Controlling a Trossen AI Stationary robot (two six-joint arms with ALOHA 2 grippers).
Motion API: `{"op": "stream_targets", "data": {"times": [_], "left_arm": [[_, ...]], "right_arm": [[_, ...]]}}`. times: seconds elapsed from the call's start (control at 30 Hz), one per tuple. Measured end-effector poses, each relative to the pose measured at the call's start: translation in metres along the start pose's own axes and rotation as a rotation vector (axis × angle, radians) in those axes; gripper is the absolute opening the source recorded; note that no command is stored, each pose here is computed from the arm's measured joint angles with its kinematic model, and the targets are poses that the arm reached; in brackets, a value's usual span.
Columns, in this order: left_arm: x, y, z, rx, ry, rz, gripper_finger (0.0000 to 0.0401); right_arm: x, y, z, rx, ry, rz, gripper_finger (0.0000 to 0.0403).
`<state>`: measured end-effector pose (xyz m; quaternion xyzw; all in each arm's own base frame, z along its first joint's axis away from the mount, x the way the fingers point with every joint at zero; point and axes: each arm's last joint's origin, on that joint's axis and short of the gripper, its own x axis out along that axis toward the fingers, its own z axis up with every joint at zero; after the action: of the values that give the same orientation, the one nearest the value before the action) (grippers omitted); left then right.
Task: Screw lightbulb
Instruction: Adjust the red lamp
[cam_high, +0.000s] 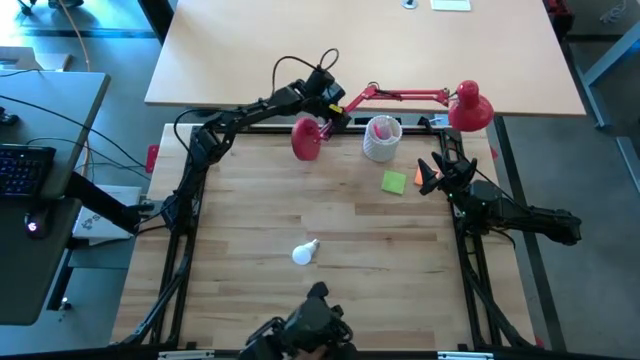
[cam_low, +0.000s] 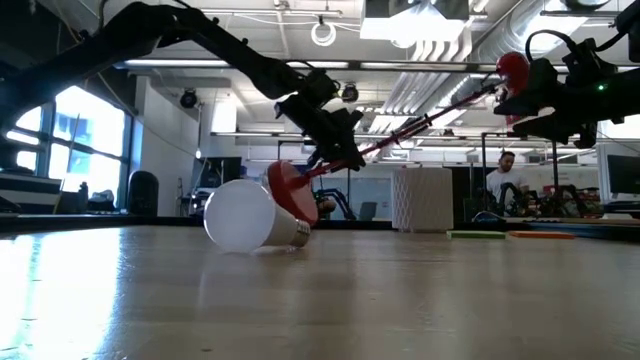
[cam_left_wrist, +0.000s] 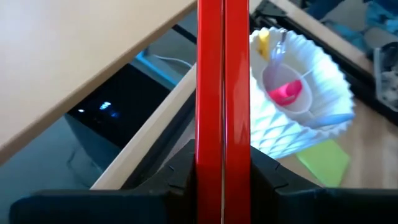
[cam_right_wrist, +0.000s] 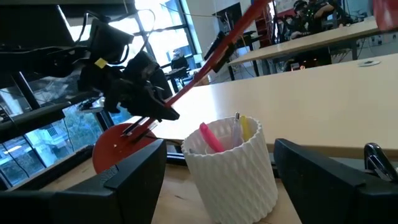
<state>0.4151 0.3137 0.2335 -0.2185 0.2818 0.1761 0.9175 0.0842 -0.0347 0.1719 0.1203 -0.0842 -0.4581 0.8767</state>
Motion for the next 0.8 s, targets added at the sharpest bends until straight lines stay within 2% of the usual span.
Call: {"op": "stream_targets", "data": {"times": [0.27,0.47,0.6,0.8], "left_arm": [[-0.002,0.003,0.002,-0.003,-0.008,-0.078,0.0074],[-0.008,0.008,0.014,-0.028,-0.094,-0.257,0.0074],[-0.023,0.021,0.013,-0.043,-0.151,-0.344,0.0074],[-0.061,0.044,-0.011,-0.087,-0.233,-0.342,0.0074]], "right_arm": [[0.0,0.0,0.0,0.0,0.0,0.0,0.0295],[0.0,0.0,0.0,0.0,0.0,0.0,0.0295],[0.0,0.0,0.0,0.0,0.0,0.0,0.0295],[0.0,0.0,0.0,-0.001,0.0,0.0,0.0295]]}}
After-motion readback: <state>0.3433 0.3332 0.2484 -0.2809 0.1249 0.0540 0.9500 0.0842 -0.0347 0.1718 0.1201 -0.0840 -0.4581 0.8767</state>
